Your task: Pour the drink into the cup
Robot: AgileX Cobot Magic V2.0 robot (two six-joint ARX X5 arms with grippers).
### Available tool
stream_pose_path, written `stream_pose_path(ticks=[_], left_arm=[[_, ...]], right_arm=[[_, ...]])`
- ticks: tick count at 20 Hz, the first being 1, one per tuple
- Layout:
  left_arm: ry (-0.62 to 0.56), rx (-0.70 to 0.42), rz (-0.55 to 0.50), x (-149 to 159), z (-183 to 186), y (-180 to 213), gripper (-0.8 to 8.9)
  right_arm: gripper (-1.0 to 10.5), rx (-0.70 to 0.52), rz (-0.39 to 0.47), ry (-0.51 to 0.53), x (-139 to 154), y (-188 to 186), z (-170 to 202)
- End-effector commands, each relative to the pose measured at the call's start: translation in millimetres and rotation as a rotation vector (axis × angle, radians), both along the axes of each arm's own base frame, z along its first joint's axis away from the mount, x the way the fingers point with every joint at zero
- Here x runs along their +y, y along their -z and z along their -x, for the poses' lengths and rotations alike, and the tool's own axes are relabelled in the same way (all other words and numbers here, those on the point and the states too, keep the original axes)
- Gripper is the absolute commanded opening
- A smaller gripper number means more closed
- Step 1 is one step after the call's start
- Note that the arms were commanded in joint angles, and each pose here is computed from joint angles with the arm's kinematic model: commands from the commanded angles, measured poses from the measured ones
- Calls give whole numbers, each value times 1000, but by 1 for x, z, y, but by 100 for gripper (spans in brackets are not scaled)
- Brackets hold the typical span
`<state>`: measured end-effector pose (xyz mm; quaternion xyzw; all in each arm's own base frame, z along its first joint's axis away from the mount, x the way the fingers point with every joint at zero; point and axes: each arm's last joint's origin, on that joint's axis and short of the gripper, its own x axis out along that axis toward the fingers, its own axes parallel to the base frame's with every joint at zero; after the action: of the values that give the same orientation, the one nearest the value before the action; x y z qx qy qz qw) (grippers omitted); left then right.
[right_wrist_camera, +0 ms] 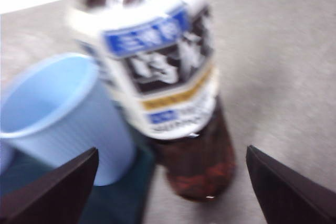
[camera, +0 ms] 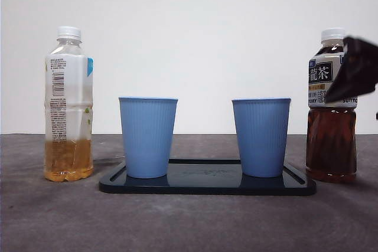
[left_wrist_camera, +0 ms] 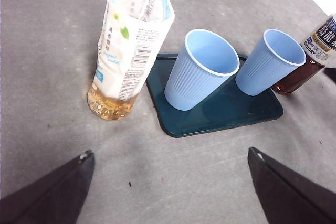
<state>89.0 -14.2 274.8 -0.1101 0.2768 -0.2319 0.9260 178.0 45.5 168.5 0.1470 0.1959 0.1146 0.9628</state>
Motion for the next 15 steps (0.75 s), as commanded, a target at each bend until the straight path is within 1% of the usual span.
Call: stream_pose_path(ticks=[1, 8, 11, 15], left_arm=[[12, -36, -9, 0, 0, -6, 469], [12, -37, -9, 0, 0, -6, 469], [12, -37, -9, 0, 0, -6, 469], [12, -37, -9, 0, 0, -6, 469]], right_arm=[[451, -16, 28, -15, 3, 7, -8], [451, -62, 24, -8, 7, 22, -27], [451, -95, 24, 16, 8, 26, -33], [449, -129, 16, 20, 9, 31, -38]])
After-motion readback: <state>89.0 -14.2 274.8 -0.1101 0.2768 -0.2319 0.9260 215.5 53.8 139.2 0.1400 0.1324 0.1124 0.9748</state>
